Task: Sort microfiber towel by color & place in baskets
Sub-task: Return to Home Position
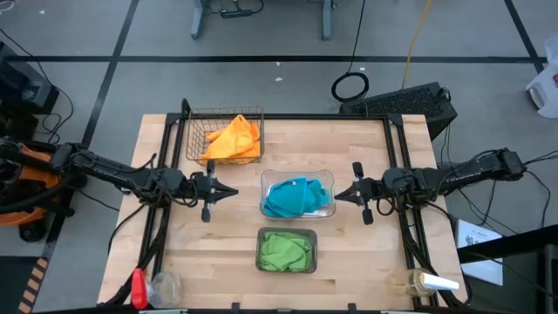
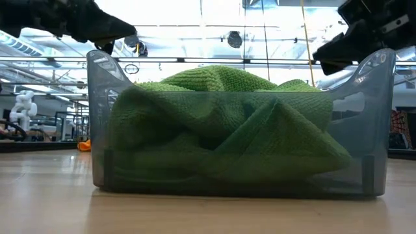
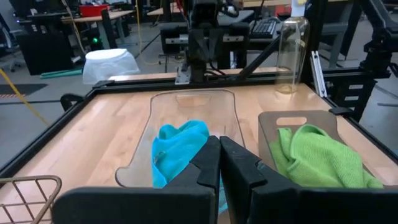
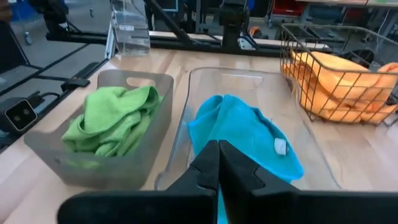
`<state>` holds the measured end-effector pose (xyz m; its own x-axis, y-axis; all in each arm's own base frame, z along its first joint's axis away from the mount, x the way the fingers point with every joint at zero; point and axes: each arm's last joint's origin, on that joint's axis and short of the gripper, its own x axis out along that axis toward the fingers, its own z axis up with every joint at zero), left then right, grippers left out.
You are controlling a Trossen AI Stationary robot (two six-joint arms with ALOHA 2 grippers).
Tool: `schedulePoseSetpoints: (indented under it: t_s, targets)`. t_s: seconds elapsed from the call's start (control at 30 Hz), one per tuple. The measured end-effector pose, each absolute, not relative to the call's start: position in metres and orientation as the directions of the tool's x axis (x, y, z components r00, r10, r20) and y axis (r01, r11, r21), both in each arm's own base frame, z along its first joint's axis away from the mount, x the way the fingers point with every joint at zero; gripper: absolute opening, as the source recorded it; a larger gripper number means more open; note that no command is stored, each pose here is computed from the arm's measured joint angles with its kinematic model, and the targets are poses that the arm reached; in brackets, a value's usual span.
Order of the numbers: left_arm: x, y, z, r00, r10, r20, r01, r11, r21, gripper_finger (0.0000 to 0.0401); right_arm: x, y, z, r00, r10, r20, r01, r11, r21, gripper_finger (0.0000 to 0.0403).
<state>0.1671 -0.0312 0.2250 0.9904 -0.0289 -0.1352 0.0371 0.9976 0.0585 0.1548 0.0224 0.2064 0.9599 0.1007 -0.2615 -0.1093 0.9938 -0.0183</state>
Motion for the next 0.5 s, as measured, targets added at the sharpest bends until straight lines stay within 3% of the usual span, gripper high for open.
schedulePoseSetpoints:
  t_s: [0.5]
  targets:
    - [0.166,-0.031,0.223,0.988,-0.027,-0.154,0.033,0.999,0.034,0.0015,0.132,0.02,0.18,0.971,0.129,-0.201,-0.128,0.992,0.018,0.0]
